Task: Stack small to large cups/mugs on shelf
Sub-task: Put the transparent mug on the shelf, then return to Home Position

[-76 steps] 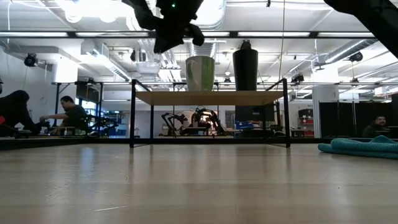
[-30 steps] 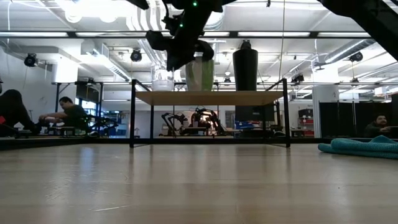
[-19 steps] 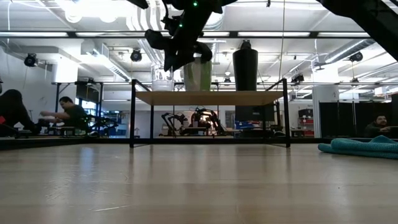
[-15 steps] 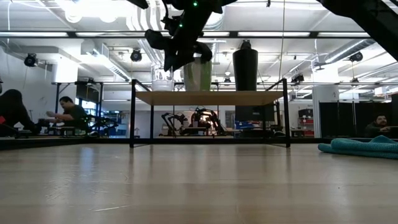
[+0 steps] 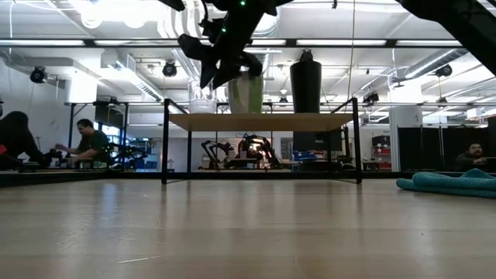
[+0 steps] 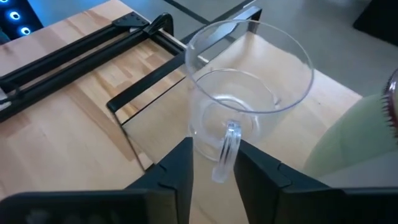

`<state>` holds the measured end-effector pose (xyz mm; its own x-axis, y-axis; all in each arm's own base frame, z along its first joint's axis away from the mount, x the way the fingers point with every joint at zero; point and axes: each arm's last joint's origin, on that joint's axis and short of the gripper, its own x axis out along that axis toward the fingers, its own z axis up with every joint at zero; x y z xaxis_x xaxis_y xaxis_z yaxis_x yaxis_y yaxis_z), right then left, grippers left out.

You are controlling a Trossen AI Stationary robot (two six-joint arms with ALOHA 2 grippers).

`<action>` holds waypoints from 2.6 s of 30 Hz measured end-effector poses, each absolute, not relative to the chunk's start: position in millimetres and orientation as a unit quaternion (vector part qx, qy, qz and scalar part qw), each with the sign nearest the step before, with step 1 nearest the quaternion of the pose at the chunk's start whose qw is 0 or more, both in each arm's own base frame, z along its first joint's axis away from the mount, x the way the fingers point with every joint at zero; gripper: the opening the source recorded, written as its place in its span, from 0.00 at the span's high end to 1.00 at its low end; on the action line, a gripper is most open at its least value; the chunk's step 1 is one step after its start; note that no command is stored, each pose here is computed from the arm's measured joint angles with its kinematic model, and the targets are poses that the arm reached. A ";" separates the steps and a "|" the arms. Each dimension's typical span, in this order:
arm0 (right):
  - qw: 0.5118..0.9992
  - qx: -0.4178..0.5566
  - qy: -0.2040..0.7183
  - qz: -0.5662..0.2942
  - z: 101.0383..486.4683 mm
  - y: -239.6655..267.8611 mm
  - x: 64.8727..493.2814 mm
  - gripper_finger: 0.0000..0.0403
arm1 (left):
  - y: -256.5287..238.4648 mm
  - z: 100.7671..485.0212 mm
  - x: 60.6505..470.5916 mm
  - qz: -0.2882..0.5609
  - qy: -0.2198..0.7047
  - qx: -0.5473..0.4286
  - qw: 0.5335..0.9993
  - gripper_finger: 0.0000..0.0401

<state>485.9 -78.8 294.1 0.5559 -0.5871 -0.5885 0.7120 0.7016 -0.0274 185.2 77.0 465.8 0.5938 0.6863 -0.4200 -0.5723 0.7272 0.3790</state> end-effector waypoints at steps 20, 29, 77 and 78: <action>0.881 0.093 0.295 -0.358 317.6 -62.8 479.5 0.74 | 77.0 465.8 185.2 0.355 0.278 0.103 0.887 0.77; 0.879 0.069 0.324 -0.343 351.7 -49.8 465.2 0.78 | 77.2 465.4 185.7 0.354 0.279 0.103 0.887 0.77; 0.861 0.045 0.380 -0.335 482.0 -21.9 276.6 0.97 | 75.6 485.6 213.8 0.284 0.189 0.114 0.933 0.97; 0.862 0.043 0.378 -0.334 484.3 -21.9 272.9 0.98 | 73.1 490.1 205.7 0.285 0.178 0.114 0.935 0.98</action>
<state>272.9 -21.9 484.3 0.4911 -0.5433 -0.6809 0.6086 0.7732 -0.1780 205.7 73.1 490.1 0.7739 0.5739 -0.2677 -0.4927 0.8113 0.3147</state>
